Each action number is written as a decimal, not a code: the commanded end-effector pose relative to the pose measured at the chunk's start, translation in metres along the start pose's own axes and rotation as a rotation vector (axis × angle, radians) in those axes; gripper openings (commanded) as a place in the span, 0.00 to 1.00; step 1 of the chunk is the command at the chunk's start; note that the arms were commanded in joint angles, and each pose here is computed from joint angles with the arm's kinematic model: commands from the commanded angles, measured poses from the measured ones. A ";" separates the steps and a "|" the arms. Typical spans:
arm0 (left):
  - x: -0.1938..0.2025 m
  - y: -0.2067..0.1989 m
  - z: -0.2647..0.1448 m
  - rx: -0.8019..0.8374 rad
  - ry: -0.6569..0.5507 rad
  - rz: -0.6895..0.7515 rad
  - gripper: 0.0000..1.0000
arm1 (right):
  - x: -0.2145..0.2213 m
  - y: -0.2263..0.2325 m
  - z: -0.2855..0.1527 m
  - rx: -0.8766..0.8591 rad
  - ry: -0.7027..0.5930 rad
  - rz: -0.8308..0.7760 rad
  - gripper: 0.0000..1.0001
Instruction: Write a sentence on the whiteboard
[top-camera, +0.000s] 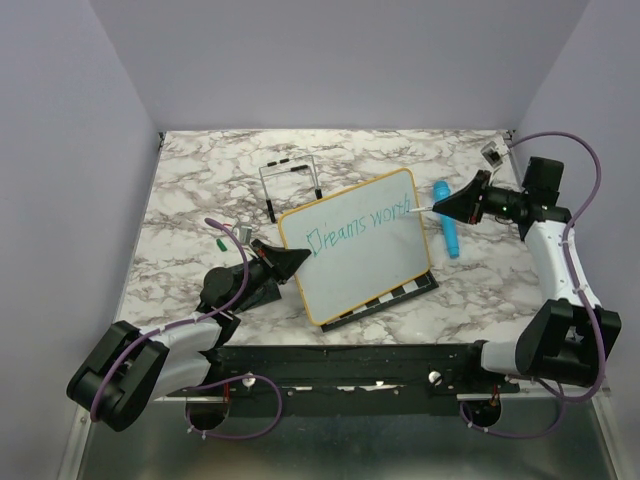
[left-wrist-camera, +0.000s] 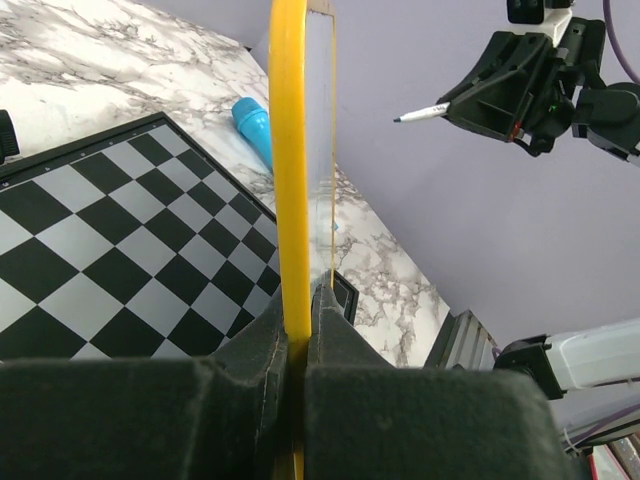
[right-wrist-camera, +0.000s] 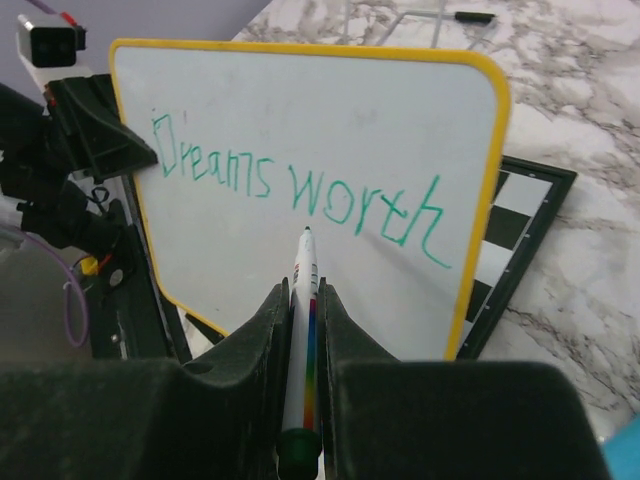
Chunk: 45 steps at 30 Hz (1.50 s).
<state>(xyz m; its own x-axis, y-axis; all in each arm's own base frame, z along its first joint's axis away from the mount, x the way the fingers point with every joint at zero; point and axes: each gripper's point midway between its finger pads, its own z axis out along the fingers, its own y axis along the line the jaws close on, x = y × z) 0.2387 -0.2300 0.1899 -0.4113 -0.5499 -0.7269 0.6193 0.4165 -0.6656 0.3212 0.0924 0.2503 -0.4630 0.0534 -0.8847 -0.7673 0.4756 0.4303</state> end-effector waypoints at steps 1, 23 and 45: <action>0.021 0.012 -0.003 -0.022 0.087 0.070 0.00 | 0.009 0.038 0.012 -0.111 0.013 -0.064 0.01; 0.011 0.012 -0.004 -0.060 0.044 0.031 0.00 | 0.024 0.145 0.053 -0.327 0.119 -0.348 0.01; 0.001 0.008 -0.006 -0.058 -0.013 -0.003 0.00 | 0.064 0.152 0.069 -0.418 0.145 -0.273 0.01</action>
<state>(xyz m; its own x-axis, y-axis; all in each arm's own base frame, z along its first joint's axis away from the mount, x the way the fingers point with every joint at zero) 0.2397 -0.2255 0.1882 -0.4373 -0.5844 -0.6836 0.5588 0.4190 -0.7157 0.2082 0.2224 0.2496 -0.2533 -0.1713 -0.9521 -0.9665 0.0858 0.2417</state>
